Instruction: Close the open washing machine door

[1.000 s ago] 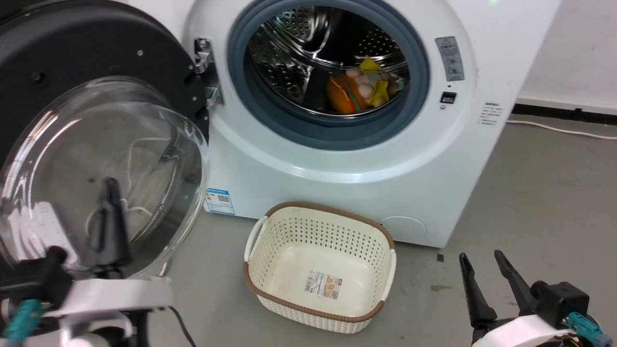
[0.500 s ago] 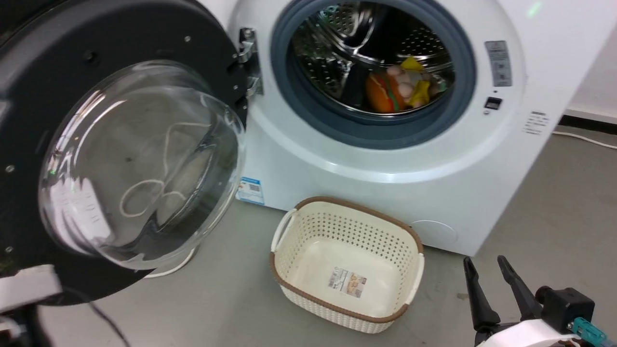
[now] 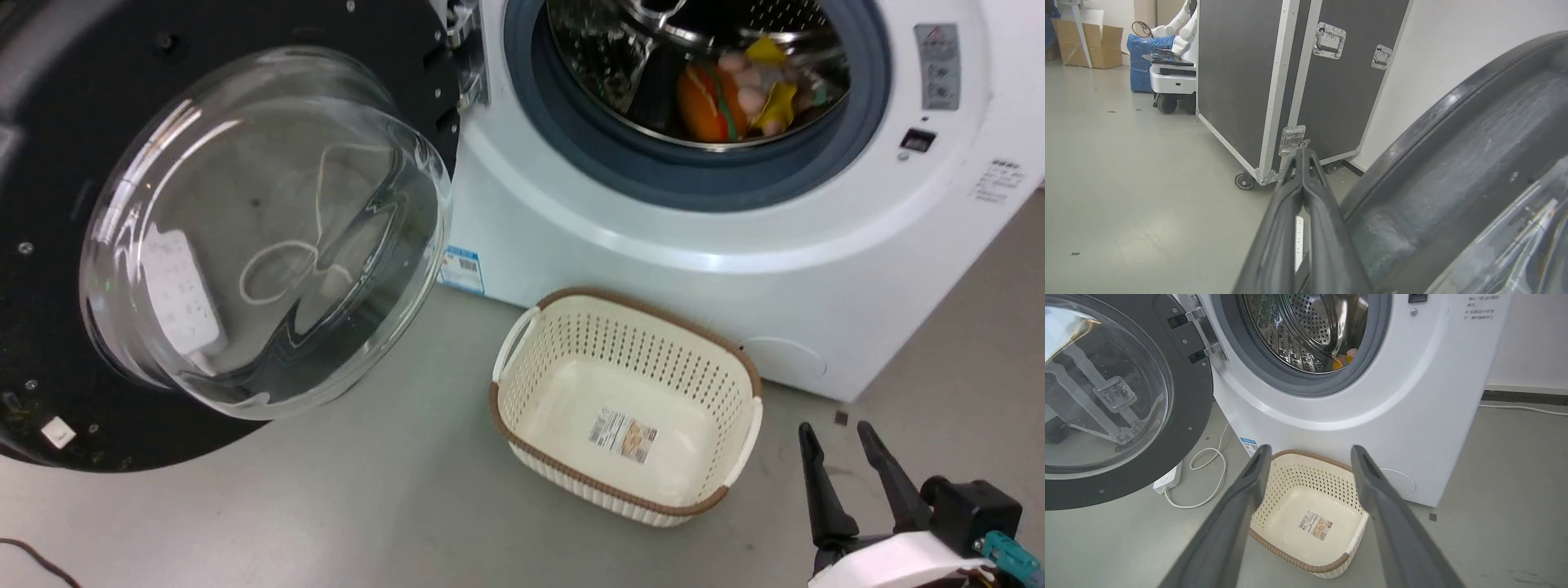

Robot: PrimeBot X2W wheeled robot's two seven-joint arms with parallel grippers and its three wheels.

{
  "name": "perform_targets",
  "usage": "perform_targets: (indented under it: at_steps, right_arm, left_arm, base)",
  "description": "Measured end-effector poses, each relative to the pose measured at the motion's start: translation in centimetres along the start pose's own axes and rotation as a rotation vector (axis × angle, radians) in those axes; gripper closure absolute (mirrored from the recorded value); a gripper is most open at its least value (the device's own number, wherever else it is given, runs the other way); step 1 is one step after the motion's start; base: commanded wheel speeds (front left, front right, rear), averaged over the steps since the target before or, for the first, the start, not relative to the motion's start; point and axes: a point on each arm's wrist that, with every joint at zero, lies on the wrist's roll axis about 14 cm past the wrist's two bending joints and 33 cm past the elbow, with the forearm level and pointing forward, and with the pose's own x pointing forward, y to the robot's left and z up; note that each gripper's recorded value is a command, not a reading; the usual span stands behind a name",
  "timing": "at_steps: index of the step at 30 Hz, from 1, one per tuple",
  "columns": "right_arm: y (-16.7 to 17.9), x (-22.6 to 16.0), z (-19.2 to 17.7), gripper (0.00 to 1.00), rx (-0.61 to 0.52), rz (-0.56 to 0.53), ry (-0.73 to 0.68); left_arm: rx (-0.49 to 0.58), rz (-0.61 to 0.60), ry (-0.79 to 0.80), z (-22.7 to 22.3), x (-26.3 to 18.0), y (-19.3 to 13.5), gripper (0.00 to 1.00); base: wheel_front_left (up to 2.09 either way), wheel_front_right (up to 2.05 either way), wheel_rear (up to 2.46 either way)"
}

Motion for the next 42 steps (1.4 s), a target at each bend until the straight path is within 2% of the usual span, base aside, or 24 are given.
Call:
perform_targets:
  at_steps: [6,10,11,19,29,35,42]
  right_arm:
    - [-0.4,0.9,-1.3,0.0,0.009,-0.005,0.033]
    - [-0.5,1.3,-2.1,0.0,0.016,-0.004,0.057]
    - [-0.4,1.5,-2.4,0.0,0.02,0.001,0.066]
    - [-0.2,2.6,-2.6,0.0,0.031,0.01,0.068]
    - [0.0,3.1,-2.6,0.0,0.074,0.011,0.045]
    - [-0.7,2.8,-1.6,0.0,0.096,-0.019,0.002]
    - [-2.0,2.1,-0.3,0.0,0.117,-0.068,-0.051]
  left_arm:
    - [0.071,0.005,0.151,-2.7,1.6,1.6,1.0]
    - [0.114,-0.04,0.218,-3.7,2.7,1.0,1.0]
    - [0.124,-0.08,0.248,-4.0,3.1,0.0,1.0]
    - [0.119,-0.185,0.395,-5.4,3.0,-1.4,1.0]
    - [0.045,-0.355,0.598,-6.3,-1.0,-3.5,1.0]
    - [0.032,-0.49,0.599,-5.0,-3.4,-5.7,1.0]
    - [0.012,-0.714,0.654,-4.9,-8.6,-9.9,1.0]
  base:
    - [0.0,0.0,0.0]
    - [0.0,0.0,0.0]
    - [0.0,0.0,0.0]
    - [0.0,0.0,0.0]
    - [0.0,0.0,0.0]
    - [0.0,0.0,0.0]
    - [0.0,0.0,0.0]
